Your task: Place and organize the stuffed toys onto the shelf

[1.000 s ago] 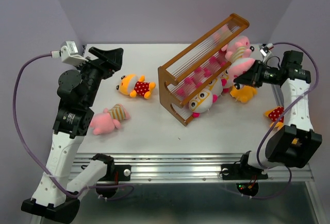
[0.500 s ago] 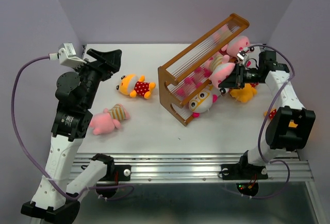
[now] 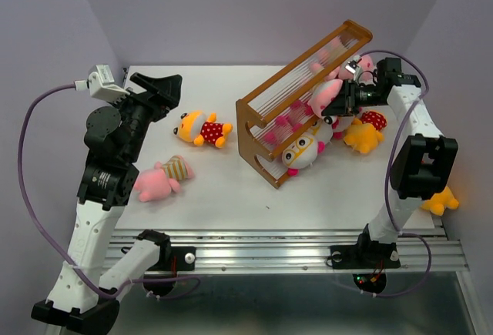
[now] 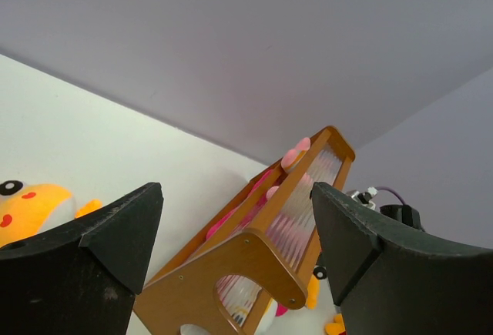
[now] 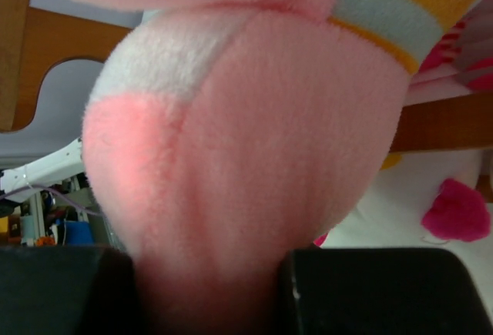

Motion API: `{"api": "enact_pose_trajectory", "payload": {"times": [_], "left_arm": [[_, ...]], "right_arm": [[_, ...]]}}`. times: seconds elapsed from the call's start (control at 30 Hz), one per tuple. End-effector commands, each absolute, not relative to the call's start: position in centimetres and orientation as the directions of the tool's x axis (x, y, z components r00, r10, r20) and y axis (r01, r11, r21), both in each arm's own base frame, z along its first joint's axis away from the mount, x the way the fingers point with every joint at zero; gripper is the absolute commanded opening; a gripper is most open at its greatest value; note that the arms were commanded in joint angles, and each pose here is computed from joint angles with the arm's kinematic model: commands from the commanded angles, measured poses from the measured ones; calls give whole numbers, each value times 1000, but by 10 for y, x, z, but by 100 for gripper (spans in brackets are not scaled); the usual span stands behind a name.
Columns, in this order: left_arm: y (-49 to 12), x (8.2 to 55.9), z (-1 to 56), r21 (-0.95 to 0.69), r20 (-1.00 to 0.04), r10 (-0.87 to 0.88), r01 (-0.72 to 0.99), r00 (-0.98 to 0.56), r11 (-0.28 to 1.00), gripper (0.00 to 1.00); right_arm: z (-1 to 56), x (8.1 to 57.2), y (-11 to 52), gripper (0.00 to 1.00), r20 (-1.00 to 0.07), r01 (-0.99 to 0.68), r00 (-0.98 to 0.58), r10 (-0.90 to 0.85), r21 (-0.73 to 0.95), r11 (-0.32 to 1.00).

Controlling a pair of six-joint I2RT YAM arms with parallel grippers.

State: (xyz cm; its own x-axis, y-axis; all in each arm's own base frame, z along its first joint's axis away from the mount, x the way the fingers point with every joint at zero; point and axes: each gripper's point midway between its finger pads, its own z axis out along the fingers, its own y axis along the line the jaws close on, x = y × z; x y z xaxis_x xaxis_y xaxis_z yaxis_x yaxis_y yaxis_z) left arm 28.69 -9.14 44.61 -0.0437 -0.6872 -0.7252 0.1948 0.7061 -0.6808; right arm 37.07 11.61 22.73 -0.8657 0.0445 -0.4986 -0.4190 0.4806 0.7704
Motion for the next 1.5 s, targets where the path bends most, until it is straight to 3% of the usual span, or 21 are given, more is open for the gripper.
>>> {"api": "enact_pose_trajectory", "payload": {"times": [0.0, 0.2, 0.8, 1.47], "left_arm": [[-88, 283, 469, -680, -715, -700, 226, 7, 697, 89], [-88, 284, 468, -684, -712, -702, 224, 4, 694, 89], [-89, 281, 467, -685, -709, -705, 234, 0, 689, 89], [-89, 278, 467, -689, -705, -709, 238, -3, 684, 89]], "right_arm": [[233, 392, 107, 23, -556, -461, -831, 20, 708, 534], [231, 399, 103, 50, -563, -463, -826, 8, 687, 560], [245, 410, 77, 76, -655, -479, -753, -57, 487, 730], [256, 433, 36, 78, -728, -451, -665, -165, 215, 866]]}}
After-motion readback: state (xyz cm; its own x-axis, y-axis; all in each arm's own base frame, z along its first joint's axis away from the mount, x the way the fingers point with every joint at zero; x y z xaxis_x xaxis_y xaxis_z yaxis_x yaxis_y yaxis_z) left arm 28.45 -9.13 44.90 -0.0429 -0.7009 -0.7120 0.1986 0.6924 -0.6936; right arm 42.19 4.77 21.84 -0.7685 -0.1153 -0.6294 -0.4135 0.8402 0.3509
